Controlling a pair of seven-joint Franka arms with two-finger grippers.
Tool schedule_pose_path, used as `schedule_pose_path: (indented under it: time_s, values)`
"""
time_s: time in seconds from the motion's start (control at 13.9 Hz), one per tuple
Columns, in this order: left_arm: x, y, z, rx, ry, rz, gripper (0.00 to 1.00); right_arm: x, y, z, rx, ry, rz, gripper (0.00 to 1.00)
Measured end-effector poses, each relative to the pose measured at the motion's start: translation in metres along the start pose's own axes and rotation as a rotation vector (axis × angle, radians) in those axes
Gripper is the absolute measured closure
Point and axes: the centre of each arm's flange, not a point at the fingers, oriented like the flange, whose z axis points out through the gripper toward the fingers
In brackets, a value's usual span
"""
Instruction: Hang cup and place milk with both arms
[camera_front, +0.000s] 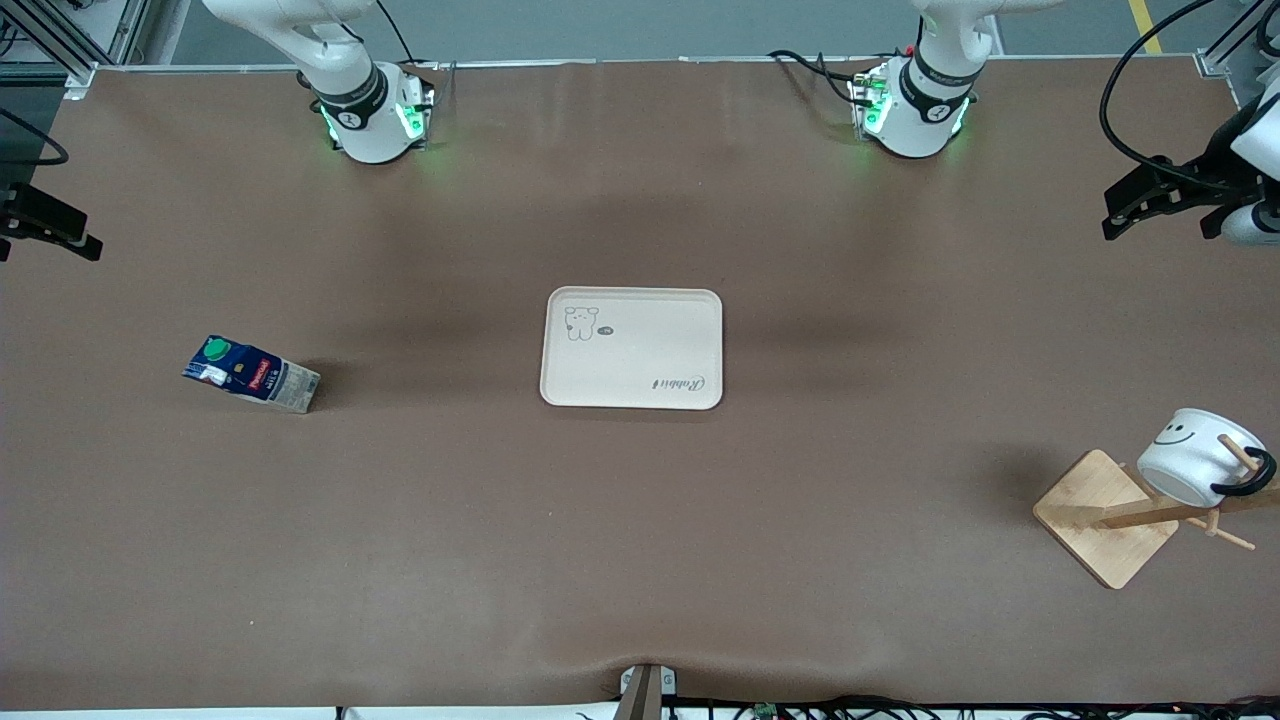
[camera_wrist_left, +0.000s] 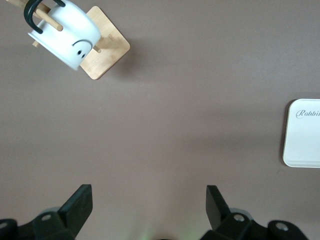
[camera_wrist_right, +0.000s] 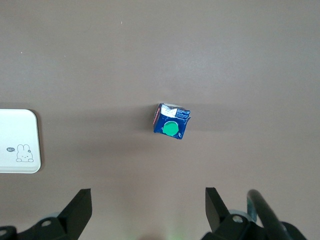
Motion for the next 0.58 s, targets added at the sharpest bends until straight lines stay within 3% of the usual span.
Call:
schedule_pose_path:
  time_s: [0.58]
  values:
    - [0.0013, 0.0067, 0.0015, 0.0, -0.003, 0.011, 0.0, 0.0, 0.0003, 0.0, 0.0, 0.0, 0.001, 0.0]
